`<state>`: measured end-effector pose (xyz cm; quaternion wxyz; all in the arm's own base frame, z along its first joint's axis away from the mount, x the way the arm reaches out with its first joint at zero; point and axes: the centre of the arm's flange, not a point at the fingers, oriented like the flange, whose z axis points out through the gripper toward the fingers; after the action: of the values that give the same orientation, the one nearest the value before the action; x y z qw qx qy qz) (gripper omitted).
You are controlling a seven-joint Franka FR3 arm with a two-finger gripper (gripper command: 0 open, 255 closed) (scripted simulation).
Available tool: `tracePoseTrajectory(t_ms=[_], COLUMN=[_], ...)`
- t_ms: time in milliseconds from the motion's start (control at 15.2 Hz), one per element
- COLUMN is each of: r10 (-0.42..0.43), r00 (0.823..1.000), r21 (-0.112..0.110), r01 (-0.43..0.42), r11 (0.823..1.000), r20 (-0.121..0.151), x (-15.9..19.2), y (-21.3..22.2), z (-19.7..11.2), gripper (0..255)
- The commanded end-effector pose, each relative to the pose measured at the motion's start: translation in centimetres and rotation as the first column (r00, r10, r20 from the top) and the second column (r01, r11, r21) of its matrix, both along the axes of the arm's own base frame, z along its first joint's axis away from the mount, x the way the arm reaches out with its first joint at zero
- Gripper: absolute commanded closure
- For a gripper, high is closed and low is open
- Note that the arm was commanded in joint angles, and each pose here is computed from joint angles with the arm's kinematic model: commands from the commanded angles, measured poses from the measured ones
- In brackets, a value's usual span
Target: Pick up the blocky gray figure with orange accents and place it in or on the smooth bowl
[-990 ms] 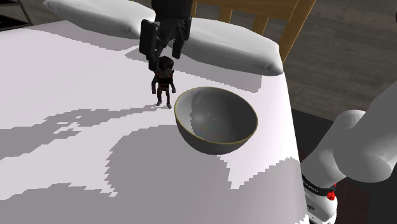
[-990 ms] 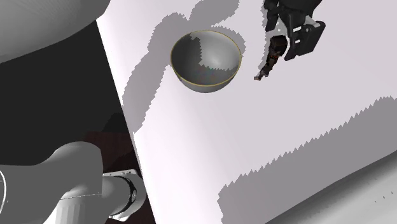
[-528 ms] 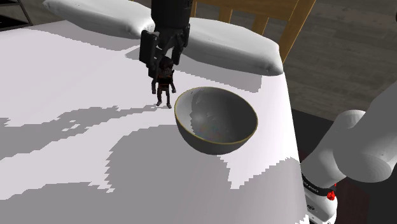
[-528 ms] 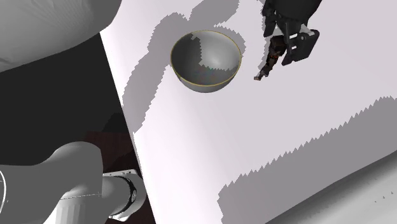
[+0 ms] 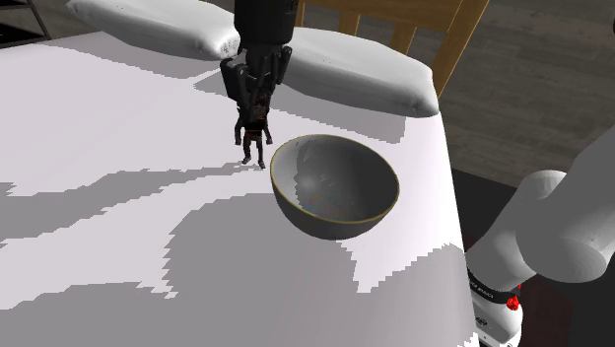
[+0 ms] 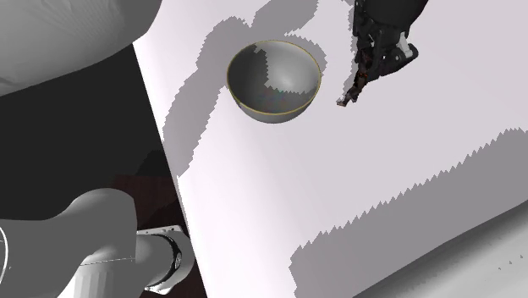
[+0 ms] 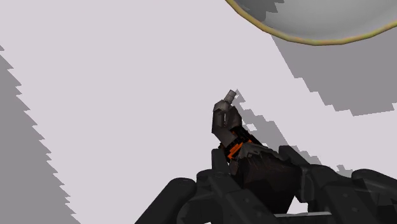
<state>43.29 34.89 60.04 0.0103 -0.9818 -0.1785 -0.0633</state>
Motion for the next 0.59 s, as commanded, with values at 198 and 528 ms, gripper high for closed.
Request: tracePoseTrajectory(t_ms=[198,528], r10=[0.000,0.000], r00=[1.000,1.000], r21=[0.000,0.000], r01=[0.000,0.000], r11=[1.000,1.000], r20=[0.000,0.000], x=[0.0,0.0], y=[0.0,0.0], z=[0.0,2.1], gripper=[255,255])
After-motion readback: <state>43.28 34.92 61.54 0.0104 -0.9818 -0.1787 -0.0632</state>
